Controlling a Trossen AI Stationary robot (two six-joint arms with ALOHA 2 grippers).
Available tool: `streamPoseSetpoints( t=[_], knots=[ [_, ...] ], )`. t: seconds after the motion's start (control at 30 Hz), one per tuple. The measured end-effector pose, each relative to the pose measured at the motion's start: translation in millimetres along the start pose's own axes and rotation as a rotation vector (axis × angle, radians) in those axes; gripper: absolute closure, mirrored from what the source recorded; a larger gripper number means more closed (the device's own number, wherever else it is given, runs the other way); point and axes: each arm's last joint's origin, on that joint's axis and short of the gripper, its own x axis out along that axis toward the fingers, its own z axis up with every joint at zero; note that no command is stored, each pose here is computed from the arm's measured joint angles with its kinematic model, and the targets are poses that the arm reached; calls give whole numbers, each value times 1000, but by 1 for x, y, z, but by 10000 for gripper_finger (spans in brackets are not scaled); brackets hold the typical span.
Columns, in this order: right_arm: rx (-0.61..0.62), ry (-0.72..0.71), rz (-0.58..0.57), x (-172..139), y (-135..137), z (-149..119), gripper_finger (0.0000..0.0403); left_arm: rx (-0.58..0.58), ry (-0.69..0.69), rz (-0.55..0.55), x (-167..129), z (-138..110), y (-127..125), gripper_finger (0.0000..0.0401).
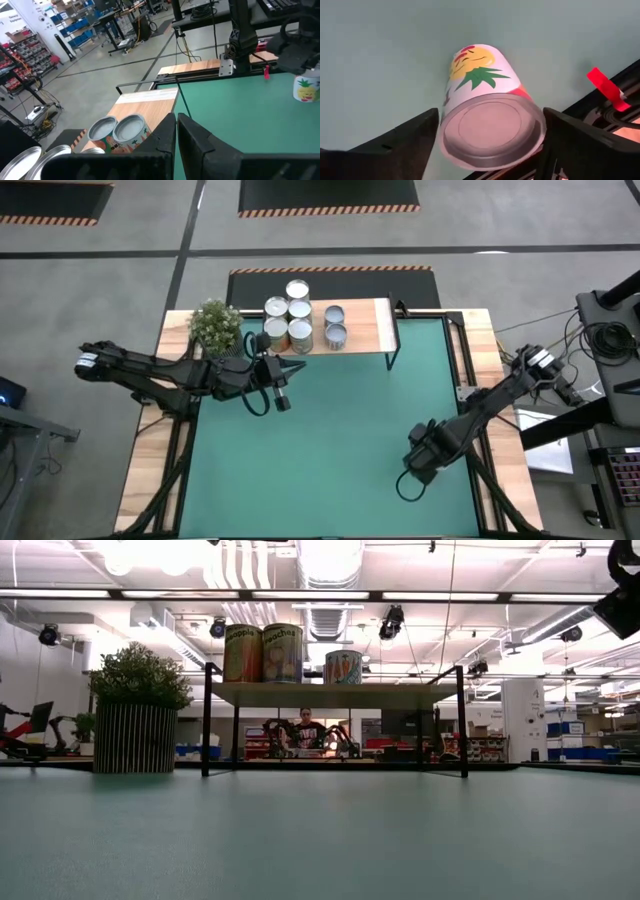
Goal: Pick and place cans onto a shelf
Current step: Put the big canned mixed fruit on the shelf
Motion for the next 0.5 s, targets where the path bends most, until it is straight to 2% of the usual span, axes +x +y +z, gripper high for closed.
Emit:
streamPoseSetpoints(
  t=[0.27,0.4,0.5],
  knots=[
    [-52,18,-17,4,2,1,135,-4,0,0,0,0,0,401],
    [-76,13,3,0,-1,2,136,-5,-1,0,0,0,0,401],
    [-69,-5,41,-9,-6,7,117,-13,-12,2,0,1,0,401]
  ],
)
